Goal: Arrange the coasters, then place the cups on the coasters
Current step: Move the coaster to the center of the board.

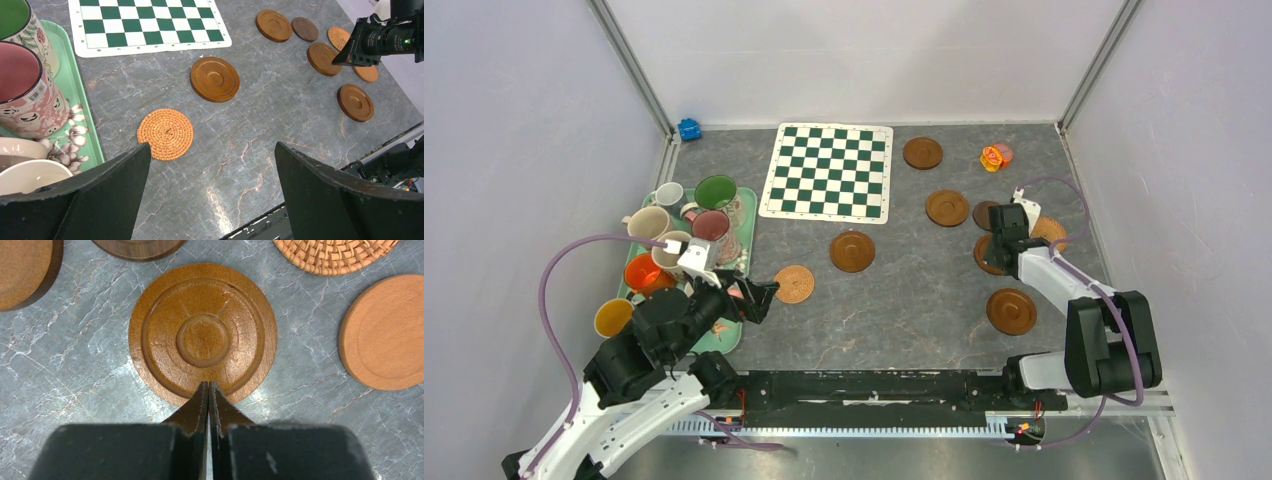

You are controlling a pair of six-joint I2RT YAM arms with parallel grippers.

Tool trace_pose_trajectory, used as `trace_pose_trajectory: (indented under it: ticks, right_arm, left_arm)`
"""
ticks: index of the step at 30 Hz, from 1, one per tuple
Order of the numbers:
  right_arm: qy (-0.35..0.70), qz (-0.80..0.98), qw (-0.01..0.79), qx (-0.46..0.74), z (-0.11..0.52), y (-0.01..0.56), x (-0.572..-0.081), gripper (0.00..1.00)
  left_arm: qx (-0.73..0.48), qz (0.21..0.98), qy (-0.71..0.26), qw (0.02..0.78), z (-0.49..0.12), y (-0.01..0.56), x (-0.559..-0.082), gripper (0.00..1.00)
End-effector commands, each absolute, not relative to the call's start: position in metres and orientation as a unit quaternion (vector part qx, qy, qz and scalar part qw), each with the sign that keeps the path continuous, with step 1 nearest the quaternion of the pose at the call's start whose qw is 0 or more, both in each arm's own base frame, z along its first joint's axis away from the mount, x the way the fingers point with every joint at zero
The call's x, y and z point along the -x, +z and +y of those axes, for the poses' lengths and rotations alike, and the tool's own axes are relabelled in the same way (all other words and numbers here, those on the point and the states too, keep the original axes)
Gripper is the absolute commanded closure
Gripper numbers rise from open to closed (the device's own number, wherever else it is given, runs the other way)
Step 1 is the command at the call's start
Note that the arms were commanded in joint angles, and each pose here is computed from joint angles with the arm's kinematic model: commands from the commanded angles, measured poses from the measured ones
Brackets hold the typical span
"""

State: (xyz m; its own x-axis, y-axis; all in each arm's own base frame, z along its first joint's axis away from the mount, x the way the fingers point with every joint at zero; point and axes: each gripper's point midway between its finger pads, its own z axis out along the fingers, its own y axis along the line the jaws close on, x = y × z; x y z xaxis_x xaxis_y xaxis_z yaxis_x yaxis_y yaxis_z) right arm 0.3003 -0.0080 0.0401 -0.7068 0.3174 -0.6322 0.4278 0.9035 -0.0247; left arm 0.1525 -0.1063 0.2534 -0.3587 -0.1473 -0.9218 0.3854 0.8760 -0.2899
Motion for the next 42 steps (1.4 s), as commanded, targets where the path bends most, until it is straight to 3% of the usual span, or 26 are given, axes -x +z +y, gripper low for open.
trace_pose_trajectory:
  ticks: [1,19,42]
  right_arm:
    - [-0.106,0.913,0.334,-0.209,-0.019,0.037,-0.303,1.0]
    - [-0.094,0.915,0.346,-0.187,-0.018,0.037,-0.331,1.0]
    - [-0.12,0.928,0.294,-0.196,-0.029,0.019,-0.299,1.0]
  left_arm:
    - [-0.075,0.778,-0.239,0.577,-0.105,0.261,-0.155,0.0]
    - [-0.076,0.78,-0.236,0.574,-0.106,0.26,-0.156,0.0]
    - [-0.073,0.778,-0.236,0.578,-0.104,0.261,-0.156,0.0]
